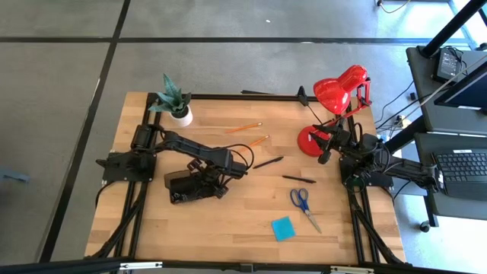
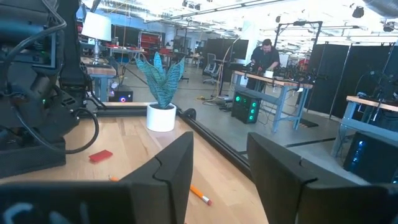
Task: Pick and place office supplies into organizer
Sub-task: Put the left black pen into the back left compartment of the desk organizer
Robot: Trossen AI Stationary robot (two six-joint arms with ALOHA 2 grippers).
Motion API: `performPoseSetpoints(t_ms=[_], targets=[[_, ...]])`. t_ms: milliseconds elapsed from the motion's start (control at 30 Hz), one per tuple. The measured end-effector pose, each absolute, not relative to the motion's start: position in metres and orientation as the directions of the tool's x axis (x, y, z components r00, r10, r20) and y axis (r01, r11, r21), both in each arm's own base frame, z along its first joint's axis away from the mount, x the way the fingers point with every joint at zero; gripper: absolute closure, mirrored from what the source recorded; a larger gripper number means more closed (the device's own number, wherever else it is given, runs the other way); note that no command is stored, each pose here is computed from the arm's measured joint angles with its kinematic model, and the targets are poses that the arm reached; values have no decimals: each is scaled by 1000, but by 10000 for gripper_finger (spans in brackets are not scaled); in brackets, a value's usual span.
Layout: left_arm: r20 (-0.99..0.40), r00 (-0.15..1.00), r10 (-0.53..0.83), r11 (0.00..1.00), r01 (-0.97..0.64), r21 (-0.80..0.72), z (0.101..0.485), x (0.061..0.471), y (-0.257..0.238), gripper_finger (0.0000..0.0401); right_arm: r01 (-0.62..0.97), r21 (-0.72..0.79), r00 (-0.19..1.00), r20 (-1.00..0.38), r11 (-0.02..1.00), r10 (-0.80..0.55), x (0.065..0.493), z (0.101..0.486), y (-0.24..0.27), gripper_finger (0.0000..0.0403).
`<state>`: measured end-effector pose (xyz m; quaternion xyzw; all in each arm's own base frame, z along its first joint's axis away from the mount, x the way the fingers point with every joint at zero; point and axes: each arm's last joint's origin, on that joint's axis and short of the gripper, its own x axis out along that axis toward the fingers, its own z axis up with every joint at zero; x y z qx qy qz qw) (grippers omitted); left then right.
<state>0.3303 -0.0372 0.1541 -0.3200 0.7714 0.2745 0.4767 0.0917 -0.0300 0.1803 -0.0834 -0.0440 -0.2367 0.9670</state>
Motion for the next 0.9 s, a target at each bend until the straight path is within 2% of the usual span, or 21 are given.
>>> performPoseSetpoints(t_ms=[333, 533, 667, 733, 900], targets=[[-869, -443, -220, 686, -703, 185, 180, 327, -37, 374, 465, -140, 884, 125, 874, -450, 92, 180, -30, 249], [-877, -422, -230, 765, -636, 106, 210, 337, -38, 374, 465, -140, 884, 125, 874, -451, 92, 180, -30, 249], [-928, -305, -213, 840, -543, -14, 237, 348, -38, 374, 465, -138, 884, 125, 874, -451, 92, 180, -30, 249], [-963, -204, -178, 868, -493, -56, 253, 351, -38, 374, 465, -138, 884, 126, 874, -450, 92, 180, -30, 249], [-998, 70, 8, 917, -399, -21, 300, 339, -36, 374, 465, -136, 884, 128, 875, -450, 92, 181, -30, 249]])
